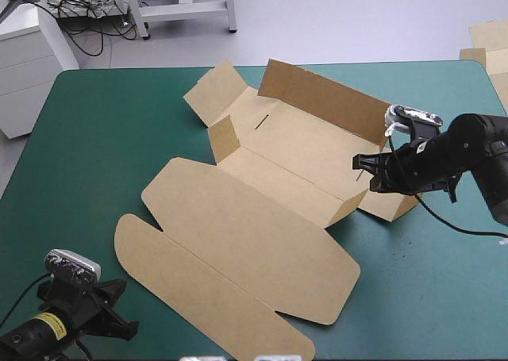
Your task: Fold the box
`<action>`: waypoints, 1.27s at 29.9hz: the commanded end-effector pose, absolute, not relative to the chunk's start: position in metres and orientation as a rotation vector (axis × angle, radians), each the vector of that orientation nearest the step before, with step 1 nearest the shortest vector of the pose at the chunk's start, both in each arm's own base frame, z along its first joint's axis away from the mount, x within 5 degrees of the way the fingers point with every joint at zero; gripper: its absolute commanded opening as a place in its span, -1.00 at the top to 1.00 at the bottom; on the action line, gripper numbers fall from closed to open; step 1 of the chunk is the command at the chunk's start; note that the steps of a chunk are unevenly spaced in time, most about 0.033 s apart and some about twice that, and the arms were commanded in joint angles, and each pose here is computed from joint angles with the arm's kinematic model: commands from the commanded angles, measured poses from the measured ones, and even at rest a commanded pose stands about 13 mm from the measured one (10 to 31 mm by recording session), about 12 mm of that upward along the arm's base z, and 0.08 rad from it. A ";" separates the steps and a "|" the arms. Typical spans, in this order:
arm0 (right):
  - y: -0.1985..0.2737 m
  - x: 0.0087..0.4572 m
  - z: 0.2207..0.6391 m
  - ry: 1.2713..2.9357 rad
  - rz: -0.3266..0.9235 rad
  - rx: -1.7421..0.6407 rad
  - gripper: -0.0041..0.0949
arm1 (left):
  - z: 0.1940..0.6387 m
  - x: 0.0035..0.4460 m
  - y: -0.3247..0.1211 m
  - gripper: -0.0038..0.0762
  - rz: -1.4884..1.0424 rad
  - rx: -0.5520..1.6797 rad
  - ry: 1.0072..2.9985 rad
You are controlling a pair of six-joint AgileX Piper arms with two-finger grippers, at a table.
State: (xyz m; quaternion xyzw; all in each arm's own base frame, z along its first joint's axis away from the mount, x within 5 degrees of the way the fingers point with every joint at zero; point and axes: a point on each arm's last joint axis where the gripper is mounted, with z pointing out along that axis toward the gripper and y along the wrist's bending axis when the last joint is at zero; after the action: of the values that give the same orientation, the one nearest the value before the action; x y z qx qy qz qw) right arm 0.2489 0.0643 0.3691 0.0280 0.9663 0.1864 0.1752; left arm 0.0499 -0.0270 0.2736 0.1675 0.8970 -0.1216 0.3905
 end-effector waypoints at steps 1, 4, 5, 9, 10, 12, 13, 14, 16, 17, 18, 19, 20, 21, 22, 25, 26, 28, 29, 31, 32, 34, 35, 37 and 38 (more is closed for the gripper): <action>0.070 0.252 0.376 2.729 0.611 0.088 0.28 | 0.285 0.053 -0.029 0.93 -0.339 0.404 2.213; 0.072 0.258 0.370 2.753 0.639 0.100 -0.12 | 0.285 0.053 -0.029 0.93 -0.339 0.404 2.213; 0.073 0.260 0.368 2.761 0.639 0.102 -0.20 | 0.285 0.053 -0.029 0.93 -0.339 0.404 2.213; 0.074 0.269 0.358 2.801 0.646 0.161 -0.25 | 0.285 0.053 -0.029 0.93 -0.339 0.404 2.213; 0.074 0.271 0.355 2.812 0.648 0.183 -0.25 | 0.285 0.053 -0.029 0.93 -0.339 0.404 2.213; 0.075 0.275 0.350 2.832 0.649 0.213 -0.25 | 0.285 0.053 -0.029 0.93 -0.339 0.404 2.213; 0.075 0.276 0.348 2.837 0.652 0.218 -0.25 | 0.285 0.053 -0.029 0.93 -0.339 0.404 2.213; 0.076 0.278 0.346 2.846 0.654 0.225 -0.25 | 0.285 0.053 -0.029 0.93 -0.339 0.404 2.213; 0.077 0.282 0.341 2.864 0.660 0.234 -0.24 | 0.285 0.053 -0.029 0.93 -0.339 0.404 2.213; 0.078 0.284 0.338 2.871 0.668 0.238 -0.24 | 0.285 0.053 -0.029 0.93 -0.339 0.404 2.213; 0.079 0.287 0.334 2.885 0.681 0.247 -0.22 | 0.285 0.053 -0.029 0.93 -0.339 0.404 2.213; 0.080 0.289 0.331 2.895 0.688 0.253 -0.21 | 0.285 0.053 -0.029 0.93 -0.339 0.404 2.213; 0.080 0.292 0.327 2.907 0.688 0.260 -0.20 | 0.285 0.053 -0.029 0.93 -0.339 0.404 2.213; 0.081 0.295 0.322 2.922 0.686 0.266 -0.20 | 0.285 0.053 -0.029 0.93 -0.339 0.404 2.213; 0.081 0.299 0.317 2.939 0.683 0.273 -0.20 | 0.285 0.053 -0.029 0.93 -0.339 0.404 2.213; 0.083 0.307 0.302 2.987 0.680 0.365 -0.20 | 0.285 0.053 -0.029 0.93 -0.339 0.404 2.213; 0.083 0.309 0.299 2.996 0.679 0.377 -0.20 | 0.285 0.053 -0.029 0.93 -0.339 0.404 2.213; 0.084 0.314 0.289 3.026 0.676 0.395 -0.20 | 0.285 0.053 -0.029 0.93 -0.339 0.404 2.213; 0.085 0.316 0.286 3.035 0.682 0.402 -0.20 | 0.285 0.053 -0.029 0.93 -0.339 0.404 2.213; 0.087 0.319 0.280 3.050 0.711 0.427 -0.20 | 0.285 0.053 -0.029 0.93 -0.339 0.404 2.213; 0.088 0.321 0.277 3.059 0.725 0.437 -0.20 | 0.285 0.053 -0.029 0.93 -0.341 0.404 2.213; 0.089 0.323 0.273 3.070 0.735 0.448 -0.20 | 0.285 0.053 -0.029 0.93 -0.341 0.404 2.213; 0.089 0.323 0.272 3.072 0.736 0.449 -0.20 | 0.285 0.053 -0.029 0.93 -0.341 0.404 2.213; 0.090 0.324 0.269 3.085 0.734 0.486 -0.19 | 0.285 0.053 -0.029 0.93 -0.341 0.404 2.213; 0.090 0.324 0.269 3.088 0.740 0.509 -0.17 | 0.285 0.053 -0.029 0.93 -0.341 0.404 2.213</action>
State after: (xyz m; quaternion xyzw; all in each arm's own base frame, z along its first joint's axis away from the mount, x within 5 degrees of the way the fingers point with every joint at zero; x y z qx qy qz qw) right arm 0.3280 0.0869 0.2483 0.1548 0.9649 0.2082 -0.0406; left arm 0.0499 -0.0271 0.2736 0.1674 0.8970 -0.1222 0.3905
